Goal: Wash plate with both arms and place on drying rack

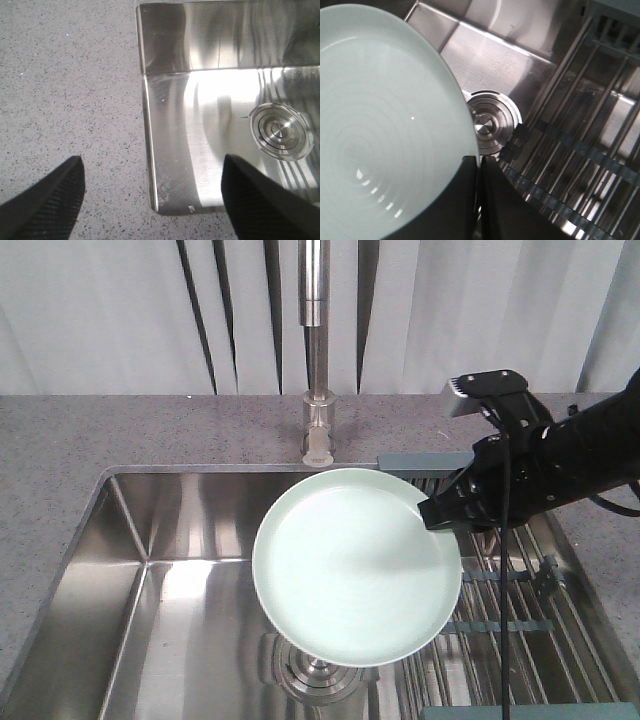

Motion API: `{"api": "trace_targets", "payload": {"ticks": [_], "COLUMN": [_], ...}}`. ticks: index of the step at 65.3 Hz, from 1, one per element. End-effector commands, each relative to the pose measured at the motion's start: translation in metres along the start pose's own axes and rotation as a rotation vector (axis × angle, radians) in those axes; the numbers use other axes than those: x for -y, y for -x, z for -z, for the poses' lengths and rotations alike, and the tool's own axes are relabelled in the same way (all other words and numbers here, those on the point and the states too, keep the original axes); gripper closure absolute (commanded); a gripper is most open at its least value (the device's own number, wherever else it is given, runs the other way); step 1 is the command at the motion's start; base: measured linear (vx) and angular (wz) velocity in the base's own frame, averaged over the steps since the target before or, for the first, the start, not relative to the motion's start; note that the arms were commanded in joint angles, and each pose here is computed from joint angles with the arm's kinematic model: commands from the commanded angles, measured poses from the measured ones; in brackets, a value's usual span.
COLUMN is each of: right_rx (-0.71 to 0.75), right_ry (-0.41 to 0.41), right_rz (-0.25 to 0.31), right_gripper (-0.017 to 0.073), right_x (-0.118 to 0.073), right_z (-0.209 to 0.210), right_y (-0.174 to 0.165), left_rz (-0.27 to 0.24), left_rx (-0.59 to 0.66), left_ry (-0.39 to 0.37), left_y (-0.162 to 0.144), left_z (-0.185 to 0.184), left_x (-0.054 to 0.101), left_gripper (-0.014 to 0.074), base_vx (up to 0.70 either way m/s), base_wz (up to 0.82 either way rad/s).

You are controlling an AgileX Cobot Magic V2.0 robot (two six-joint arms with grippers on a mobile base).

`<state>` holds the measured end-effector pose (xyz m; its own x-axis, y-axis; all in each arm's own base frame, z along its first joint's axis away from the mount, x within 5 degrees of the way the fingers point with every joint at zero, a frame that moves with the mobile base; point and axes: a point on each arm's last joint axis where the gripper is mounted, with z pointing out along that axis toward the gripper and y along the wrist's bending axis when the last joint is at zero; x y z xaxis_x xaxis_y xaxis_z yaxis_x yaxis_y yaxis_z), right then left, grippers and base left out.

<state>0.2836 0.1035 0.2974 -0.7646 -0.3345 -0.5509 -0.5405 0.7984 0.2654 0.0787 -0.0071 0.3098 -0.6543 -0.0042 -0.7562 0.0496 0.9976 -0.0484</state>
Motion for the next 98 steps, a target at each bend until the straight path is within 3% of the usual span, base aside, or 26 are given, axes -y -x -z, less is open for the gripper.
{"api": "trace_targets", "payload": {"ticks": [1,27,40,64,83,98], "right_rx": [0.109,0.133,0.147,0.194,0.2,0.228], "right_ry": [0.01,0.071,0.075,0.05,-0.007,-0.067], "right_rz": [0.038,0.105,0.12,0.109,0.014,-0.034], "right_gripper": [0.0564,0.0564,0.0564,0.0564,0.0564,0.0564], "right_x": [-0.019,-0.048,-0.043,-0.013,0.029,0.046], "right_z": [0.013,-0.013,-0.025,-0.025,0.0,0.022], "right_y": [0.013,0.052,0.08,0.12,0.114,0.093], "left_rz": [0.01,0.01,0.01,0.01,0.01,0.01], "left_rx": [0.071,0.071,0.071,0.071,0.071,0.071], "left_ry": [-0.003,-0.003,-0.003,-0.003,-0.003,-0.003], "left_y": [0.011,0.011,0.011,0.011,0.011,0.011], "left_z": [0.004,0.004,0.004,0.004,0.004,0.004], "left_x": [0.0,0.0,0.0,0.0,0.0,0.0], "left_gripper": [0.006,0.006,0.006,0.006,0.006,0.006], "base_vx": [0.0,0.0,0.0,0.0,0.0,0.0], "base_wz": [0.0,0.0,0.0,0.0,0.0,0.0]}}
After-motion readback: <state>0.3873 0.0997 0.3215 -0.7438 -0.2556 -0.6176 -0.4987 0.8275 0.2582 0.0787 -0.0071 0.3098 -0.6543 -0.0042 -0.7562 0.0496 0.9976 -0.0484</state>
